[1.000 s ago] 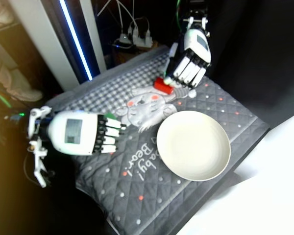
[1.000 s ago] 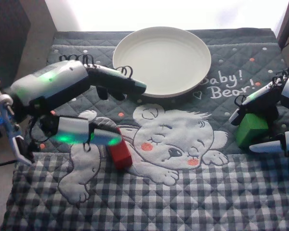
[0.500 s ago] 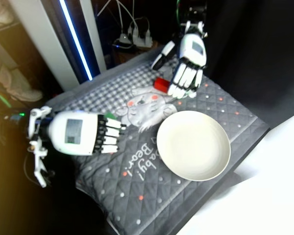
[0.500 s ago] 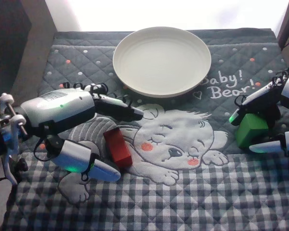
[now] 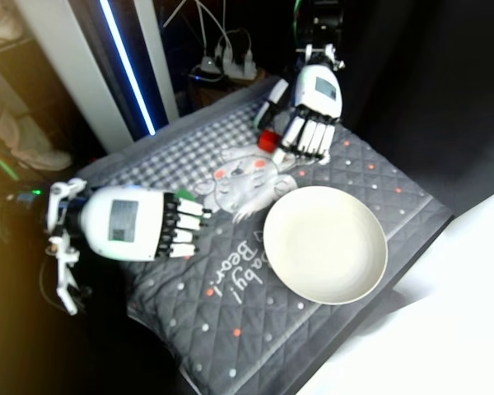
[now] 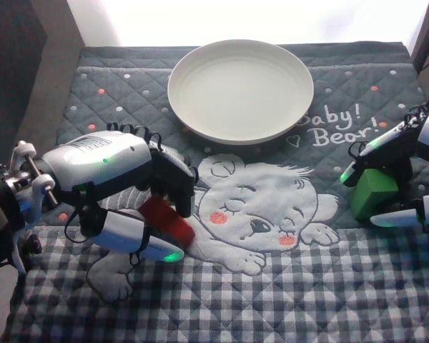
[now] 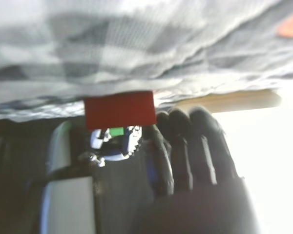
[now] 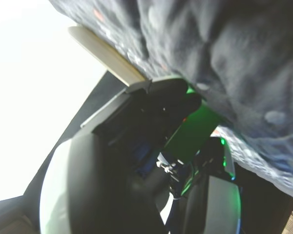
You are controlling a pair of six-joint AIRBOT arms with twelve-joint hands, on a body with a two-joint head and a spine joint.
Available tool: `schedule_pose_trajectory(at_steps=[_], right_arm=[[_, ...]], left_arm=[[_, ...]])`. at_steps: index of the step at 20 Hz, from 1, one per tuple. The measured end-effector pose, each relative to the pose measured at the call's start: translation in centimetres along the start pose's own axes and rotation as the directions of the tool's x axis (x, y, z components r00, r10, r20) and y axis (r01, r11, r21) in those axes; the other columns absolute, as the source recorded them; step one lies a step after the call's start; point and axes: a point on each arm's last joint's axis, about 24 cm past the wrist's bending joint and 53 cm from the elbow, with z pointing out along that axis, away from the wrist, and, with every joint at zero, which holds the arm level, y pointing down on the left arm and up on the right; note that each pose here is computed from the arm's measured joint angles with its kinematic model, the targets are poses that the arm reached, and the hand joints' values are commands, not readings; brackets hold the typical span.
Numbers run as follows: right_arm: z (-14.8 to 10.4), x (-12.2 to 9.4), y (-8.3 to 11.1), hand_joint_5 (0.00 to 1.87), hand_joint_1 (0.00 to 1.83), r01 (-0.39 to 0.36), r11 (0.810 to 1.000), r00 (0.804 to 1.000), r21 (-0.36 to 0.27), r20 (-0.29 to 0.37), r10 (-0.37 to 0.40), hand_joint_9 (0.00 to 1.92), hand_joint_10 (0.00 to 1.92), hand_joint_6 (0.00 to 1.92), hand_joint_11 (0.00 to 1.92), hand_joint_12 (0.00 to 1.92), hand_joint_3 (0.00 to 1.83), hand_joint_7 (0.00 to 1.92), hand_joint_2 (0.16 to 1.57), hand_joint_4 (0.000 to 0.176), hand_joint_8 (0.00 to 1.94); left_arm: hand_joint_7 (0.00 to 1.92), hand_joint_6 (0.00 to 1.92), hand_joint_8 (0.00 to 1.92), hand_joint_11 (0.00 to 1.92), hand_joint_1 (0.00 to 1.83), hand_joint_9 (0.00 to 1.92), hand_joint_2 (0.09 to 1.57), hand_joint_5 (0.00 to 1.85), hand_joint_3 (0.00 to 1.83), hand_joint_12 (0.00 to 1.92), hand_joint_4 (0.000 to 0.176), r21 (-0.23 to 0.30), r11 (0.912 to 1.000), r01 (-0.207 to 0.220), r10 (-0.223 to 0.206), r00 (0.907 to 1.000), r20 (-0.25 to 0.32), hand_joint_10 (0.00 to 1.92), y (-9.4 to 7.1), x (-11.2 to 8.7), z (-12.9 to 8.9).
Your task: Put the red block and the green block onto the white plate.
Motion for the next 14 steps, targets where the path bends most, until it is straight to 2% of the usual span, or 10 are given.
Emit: schedule_pose_trajectory(at_steps=[2,4,5,6,7,9,11,12,13,14], right_arm=[[0.00,0.00,0.00,1.15,1.30,0.000,1.000,1.000,0.000,0.000,0.000,1.30,0.59,0.49,1.07,1.20,0.00,1.28,1.02,0.000,0.67],[0.00,0.00,0.00,1.14,1.30,0.000,1.000,1.000,0.000,0.000,0.000,1.32,0.54,0.52,1.09,1.16,0.00,1.30,1.02,0.000,0.63],[0.00,0.00,0.01,1.13,1.30,0.000,1.000,1.000,0.000,0.000,0.000,1.33,0.56,0.52,1.07,1.22,0.00,1.29,1.03,0.000,0.65],[0.00,0.00,0.01,1.12,1.30,0.000,1.000,1.000,0.000,0.000,0.000,1.32,0.58,0.54,1.06,1.25,0.00,1.29,1.03,0.000,0.66],[0.00,0.00,0.01,1.09,1.30,0.000,1.000,1.000,0.000,0.000,0.000,1.31,0.55,0.61,1.07,1.20,0.00,1.31,1.03,0.000,0.60],[0.00,0.00,0.00,1.12,1.30,0.000,1.000,1.000,0.000,0.000,0.000,1.32,0.53,0.56,1.07,1.18,0.00,1.31,1.02,0.000,0.60],[0.00,0.00,0.01,1.14,1.30,0.000,1.000,1.000,0.000,0.000,0.000,1.33,0.55,0.52,1.07,1.21,0.00,1.31,1.02,0.000,0.61],[0.00,0.00,0.00,1.14,1.30,0.000,1.000,1.000,0.000,0.000,0.000,1.33,0.55,0.52,1.07,1.21,0.00,1.32,1.02,0.000,0.60],[0.00,0.00,0.01,1.15,1.30,0.000,1.000,1.000,0.000,0.000,0.000,1.34,0.53,0.50,1.08,1.18,0.00,1.31,1.02,0.000,0.62],[0.00,0.00,0.01,1.14,1.30,0.000,1.000,1.000,0.000,0.000,0.000,1.32,0.50,0.52,1.07,1.17,0.00,1.29,1.02,0.000,0.65]], left_arm=[[0.87,1.01,1.39,0.67,1.22,0.77,1.17,0.87,0.00,1.82,0.000,-0.004,1.0000,0.006,-0.006,0.9999,0.008,1.51,0.09,-0.17,0.02],[0.84,0.96,1.39,0.67,1.22,0.75,1.17,0.92,0.00,1.80,0.000,-0.008,0.9999,0.011,-0.011,0.9998,0.016,1.49,0.22,-0.41,0.03],[0.71,1.05,1.41,0.64,1.17,0.70,1.14,0.93,0.00,1.86,0.000,-0.008,0.9999,0.012,-0.012,0.9998,0.018,1.59,0.22,-0.47,0.04],[0.68,1.04,1.45,0.62,1.16,0.67,1.13,0.94,0.00,1.91,0.000,-0.011,0.9999,0.012,-0.012,0.9997,0.021,1.65,0.35,-0.60,0.03],[0.81,0.90,1.43,0.59,1.22,0.69,1.15,0.97,0.00,1.91,0.000,-0.011,0.9999,0.013,-0.013,0.9997,0.023,1.61,0.36,-0.65,0.03],[0.68,1.01,1.28,0.51,1.14,0.63,1.12,0.96,0.00,1.86,0.000,-0.011,0.9999,0.011,-0.011,0.9996,0.024,1.48,0.34,-0.69,0.04],[0.59,0.96,1.21,0.52,1.11,0.59,1.10,1.00,0.00,1.79,0.000,-0.011,0.9999,0.010,-0.010,0.9997,0.022,1.42,0.34,-0.64,0.04],[0.55,0.54,1.21,0.47,1.09,0.56,0.99,0.83,0.00,1.82,0.000,-0.010,0.9999,0.008,-0.008,0.9997,0.021,1.44,0.29,-0.61,0.05],[0.47,0.27,1.19,0.45,1.04,0.51,0.94,0.80,0.00,1.82,0.000,-0.012,0.9999,0.003,-0.003,0.9999,0.016,1.44,0.36,-0.56,0.00],[0.44,0.13,1.15,0.39,1.04,0.46,0.91,0.81,0.00,1.86,0.000,-0.016,0.9998,-0.006,0.006,1.0000,0.004,1.44,0.44,-0.35,-0.08]])
